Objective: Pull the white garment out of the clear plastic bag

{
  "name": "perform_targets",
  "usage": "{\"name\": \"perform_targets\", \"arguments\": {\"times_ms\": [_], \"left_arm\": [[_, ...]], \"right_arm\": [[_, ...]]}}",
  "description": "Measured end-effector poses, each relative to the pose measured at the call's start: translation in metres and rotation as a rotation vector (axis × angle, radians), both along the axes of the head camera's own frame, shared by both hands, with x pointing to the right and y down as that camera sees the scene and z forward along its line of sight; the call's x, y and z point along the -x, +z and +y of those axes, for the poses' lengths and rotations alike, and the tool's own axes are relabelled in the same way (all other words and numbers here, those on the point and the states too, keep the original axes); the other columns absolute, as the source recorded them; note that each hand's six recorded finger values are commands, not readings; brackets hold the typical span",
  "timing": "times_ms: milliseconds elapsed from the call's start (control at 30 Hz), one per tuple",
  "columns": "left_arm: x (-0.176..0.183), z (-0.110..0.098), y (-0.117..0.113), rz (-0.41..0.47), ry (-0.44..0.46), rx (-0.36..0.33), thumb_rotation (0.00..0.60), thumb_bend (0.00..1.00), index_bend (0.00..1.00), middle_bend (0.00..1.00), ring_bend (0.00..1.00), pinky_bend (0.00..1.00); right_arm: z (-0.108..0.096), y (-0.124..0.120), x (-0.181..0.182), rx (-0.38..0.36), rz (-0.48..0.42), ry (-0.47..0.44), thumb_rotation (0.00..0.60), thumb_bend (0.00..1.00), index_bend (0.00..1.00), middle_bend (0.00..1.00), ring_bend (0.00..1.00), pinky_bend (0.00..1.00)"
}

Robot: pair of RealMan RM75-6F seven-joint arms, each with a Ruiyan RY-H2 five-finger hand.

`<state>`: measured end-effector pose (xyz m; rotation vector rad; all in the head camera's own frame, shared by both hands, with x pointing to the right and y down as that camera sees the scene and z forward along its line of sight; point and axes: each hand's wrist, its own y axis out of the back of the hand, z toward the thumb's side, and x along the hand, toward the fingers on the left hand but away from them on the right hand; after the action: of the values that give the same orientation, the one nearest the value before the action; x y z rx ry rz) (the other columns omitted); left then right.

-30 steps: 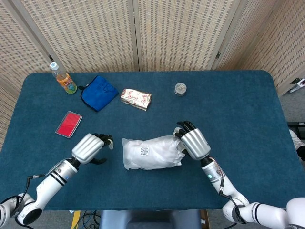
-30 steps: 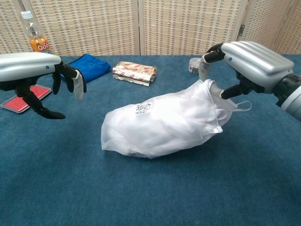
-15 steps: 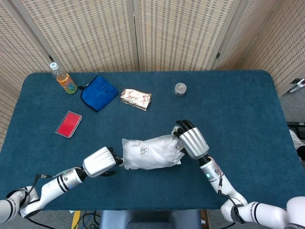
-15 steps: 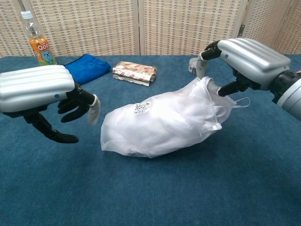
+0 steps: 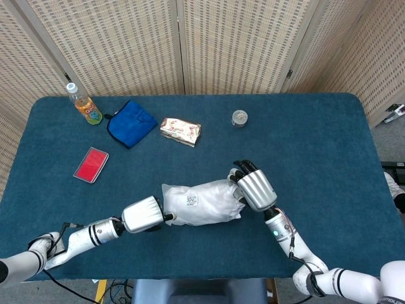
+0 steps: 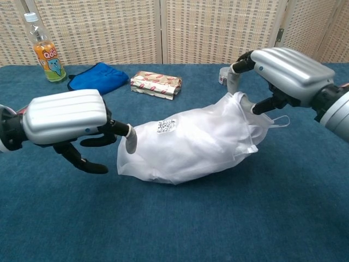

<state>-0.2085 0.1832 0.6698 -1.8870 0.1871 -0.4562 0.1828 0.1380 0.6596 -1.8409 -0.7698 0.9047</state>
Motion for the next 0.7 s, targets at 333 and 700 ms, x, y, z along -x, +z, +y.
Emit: {"name": "perform_targets", "arguments": {"times_ms": [333,700], "left_arm": [[-0.004,0.000,0.016,-0.024,0.045,-0.026,0.600,0.23,0.42,0.88,0.88,0.81],[-0.012,0.004,0.023,-0.003,0.037,0.002,0.600,0.23,0.46,0.90,0.90,0.81]], "right_arm": [[0.000,0.003,0.000,0.009,0.005,0.000,0.600,0.57,0.85,0.45,0.21,0.25],[0.000,0.008,0.000,0.016,0.015,0.003,0.600,0.57,0.85,0.45,0.21,0.25]]}}
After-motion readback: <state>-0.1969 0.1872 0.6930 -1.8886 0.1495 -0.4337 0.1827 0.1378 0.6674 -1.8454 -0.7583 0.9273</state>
